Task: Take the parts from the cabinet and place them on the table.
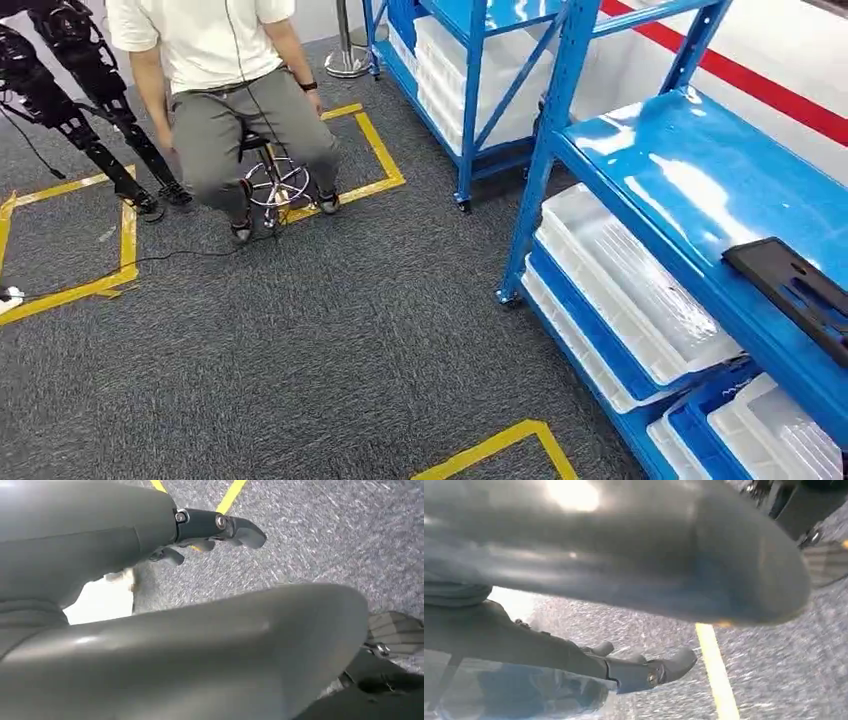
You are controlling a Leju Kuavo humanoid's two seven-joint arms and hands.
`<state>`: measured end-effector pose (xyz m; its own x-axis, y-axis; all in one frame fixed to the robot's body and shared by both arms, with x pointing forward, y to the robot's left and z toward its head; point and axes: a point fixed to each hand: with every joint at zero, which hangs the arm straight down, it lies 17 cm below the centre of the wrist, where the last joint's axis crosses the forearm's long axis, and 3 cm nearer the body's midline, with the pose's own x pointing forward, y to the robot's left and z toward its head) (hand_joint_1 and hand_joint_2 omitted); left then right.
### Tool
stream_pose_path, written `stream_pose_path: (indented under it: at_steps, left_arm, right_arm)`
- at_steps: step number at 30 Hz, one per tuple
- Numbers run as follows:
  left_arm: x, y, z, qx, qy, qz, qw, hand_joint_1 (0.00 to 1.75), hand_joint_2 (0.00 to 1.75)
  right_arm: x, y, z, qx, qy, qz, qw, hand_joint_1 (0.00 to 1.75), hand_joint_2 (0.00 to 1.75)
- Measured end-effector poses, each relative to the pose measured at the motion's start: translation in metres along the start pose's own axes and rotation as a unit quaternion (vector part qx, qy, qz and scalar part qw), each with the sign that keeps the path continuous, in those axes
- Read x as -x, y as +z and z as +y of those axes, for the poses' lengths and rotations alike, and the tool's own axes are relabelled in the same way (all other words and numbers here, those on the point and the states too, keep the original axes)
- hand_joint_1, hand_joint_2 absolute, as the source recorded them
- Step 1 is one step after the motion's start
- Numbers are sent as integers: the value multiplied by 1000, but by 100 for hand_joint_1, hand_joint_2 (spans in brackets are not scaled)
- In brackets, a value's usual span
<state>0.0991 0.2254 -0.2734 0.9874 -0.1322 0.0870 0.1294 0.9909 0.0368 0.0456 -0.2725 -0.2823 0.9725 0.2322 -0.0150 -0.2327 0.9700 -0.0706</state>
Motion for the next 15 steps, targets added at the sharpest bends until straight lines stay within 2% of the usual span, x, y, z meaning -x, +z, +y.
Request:
stream_pose_path:
  at_steps: [15]
  left_arm:
    - [0, 0, 0, 0, 3, 0, 1000, 0, 0]
  right_arm:
    - [-1, 1, 6, -8, -2, -4, 1000, 0, 0]
